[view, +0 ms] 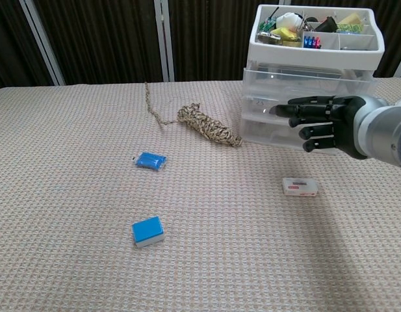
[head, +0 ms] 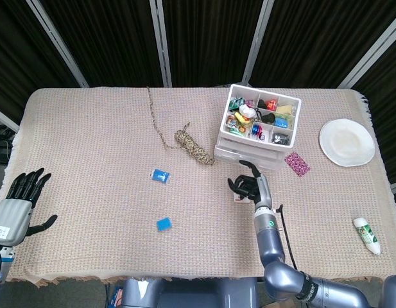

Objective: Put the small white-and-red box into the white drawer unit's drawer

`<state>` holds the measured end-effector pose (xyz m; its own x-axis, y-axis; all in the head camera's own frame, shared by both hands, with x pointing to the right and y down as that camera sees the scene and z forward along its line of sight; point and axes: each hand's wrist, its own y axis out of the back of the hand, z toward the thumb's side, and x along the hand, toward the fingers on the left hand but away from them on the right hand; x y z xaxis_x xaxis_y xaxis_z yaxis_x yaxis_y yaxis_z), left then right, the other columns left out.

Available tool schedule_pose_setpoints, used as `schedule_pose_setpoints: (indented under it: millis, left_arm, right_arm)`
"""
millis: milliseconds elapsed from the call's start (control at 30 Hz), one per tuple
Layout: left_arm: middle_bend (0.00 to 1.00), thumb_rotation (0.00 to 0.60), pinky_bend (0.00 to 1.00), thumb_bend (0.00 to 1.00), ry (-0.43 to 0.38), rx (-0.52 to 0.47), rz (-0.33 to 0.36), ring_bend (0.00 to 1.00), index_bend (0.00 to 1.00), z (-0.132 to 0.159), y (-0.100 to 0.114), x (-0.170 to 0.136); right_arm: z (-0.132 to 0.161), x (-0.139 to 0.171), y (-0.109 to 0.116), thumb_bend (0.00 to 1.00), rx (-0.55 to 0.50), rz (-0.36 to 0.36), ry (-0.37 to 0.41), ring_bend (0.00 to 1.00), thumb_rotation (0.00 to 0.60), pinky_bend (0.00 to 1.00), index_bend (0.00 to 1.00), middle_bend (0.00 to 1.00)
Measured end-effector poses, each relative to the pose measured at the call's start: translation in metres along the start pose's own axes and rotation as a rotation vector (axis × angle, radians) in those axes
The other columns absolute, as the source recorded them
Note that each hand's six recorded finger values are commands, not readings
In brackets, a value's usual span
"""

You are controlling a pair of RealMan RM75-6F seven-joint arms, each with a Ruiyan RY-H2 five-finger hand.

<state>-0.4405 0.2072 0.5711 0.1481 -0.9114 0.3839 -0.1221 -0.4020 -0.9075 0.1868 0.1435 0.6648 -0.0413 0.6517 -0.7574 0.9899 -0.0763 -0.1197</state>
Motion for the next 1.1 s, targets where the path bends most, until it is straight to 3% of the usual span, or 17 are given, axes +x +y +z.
schedule_pose_setpoints:
  millis: [300, 600, 933, 1100]
  left_arm:
    - [0.0, 0.6, 0.0, 0.24, -0.001, 0.003, 0.007, 0.0, 0.02, 0.001, 0.0, 0.0]
    - [0.0, 0.6, 0.0, 0.24, -0.004, 0.005, 0.01, 0.0, 0.02, 0.002, 0.0, -0.001]
    - [0.0, 0.6, 0.0, 0.24, -0.025, 0.042, 0.036, 0.0, 0.02, 0.004, 0.003, 0.0]
    - [0.0, 0.6, 0.0, 0.24, -0.026, 0.039, 0.05, 0.0, 0.02, 0.003, 0.006, 0.002]
  right_arm:
    - [0.011, 0.019, 0.013, 0.23, 0.099, -0.02, 0.107, 0.76, 0.6, 0.75, 0.2, 0.7]
    - [0.038, 0.044, 0.023, 0.23, 0.325, -0.075, 0.326, 0.76, 0.6, 0.75, 0.23, 0.7]
    - [0.05, 0.046, 0.043, 0.23, 0.746, -0.226, 0.341, 0.76, 0.6, 0.75, 0.23, 0.7]
    - [0.055, 0.038, 0.053, 0.23, 0.899, -0.308, 0.33, 0.76, 0.6, 0.75, 0.23, 0.7]
